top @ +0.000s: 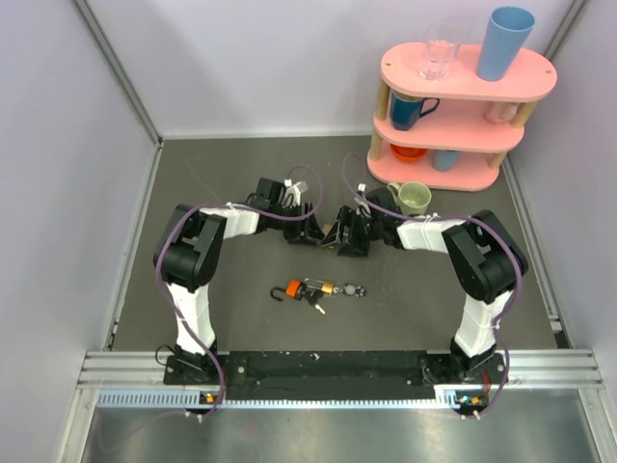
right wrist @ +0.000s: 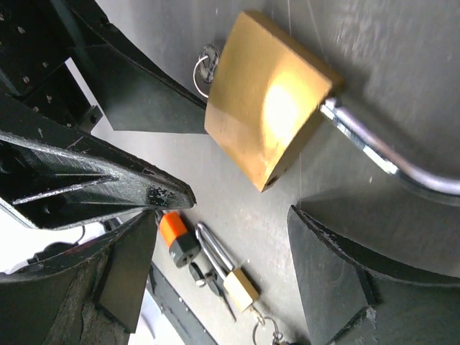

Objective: Lock with the key
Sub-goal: Adjust the lock at the center of the board.

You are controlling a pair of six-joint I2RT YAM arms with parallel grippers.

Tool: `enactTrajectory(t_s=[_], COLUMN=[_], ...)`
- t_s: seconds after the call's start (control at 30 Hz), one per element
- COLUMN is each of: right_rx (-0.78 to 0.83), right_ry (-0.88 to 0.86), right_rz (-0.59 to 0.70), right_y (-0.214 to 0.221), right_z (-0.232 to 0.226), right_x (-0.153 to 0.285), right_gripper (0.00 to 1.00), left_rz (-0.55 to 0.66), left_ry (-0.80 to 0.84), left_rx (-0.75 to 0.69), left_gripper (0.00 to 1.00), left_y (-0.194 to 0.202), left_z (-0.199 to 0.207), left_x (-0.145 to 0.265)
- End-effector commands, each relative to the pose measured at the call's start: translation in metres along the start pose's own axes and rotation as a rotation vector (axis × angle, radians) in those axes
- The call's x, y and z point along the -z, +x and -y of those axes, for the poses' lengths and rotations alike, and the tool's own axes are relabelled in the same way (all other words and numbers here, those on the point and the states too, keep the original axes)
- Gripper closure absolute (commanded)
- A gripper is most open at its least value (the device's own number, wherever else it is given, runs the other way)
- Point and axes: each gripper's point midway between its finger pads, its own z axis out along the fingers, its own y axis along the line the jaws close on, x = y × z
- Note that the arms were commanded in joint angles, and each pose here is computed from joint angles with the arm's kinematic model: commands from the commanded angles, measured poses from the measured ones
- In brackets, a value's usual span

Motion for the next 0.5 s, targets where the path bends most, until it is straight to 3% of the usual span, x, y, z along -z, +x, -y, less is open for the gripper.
enactTrajectory(t_s=[0.0, 0.13, 0.47], right_rx=[0.039, 0.051, 0.105], right_ry=[-0.064, -0.068, -0.077], right_rz=[0.113, 0.121, 0.177], right_y=[-0.022, -0.020, -0.014], right_z=[-0.022, -0.024, -0.031], right_x=[0.011, 0.018, 0.045], right_gripper=[0.27, 0.25, 0.23], left_rz=[0.002, 0.031, 0.148], left_ry=[0.102, 0.059, -0.048], left_rx=[-0.034, -0.027, -0.080], left_gripper=[0.38, 0.36, 0.30], left_y=[0.017, 0.020, -0.041], left_z=[0.034, 0.030, 0.029], left_x=[0.002, 0.008, 0.053])
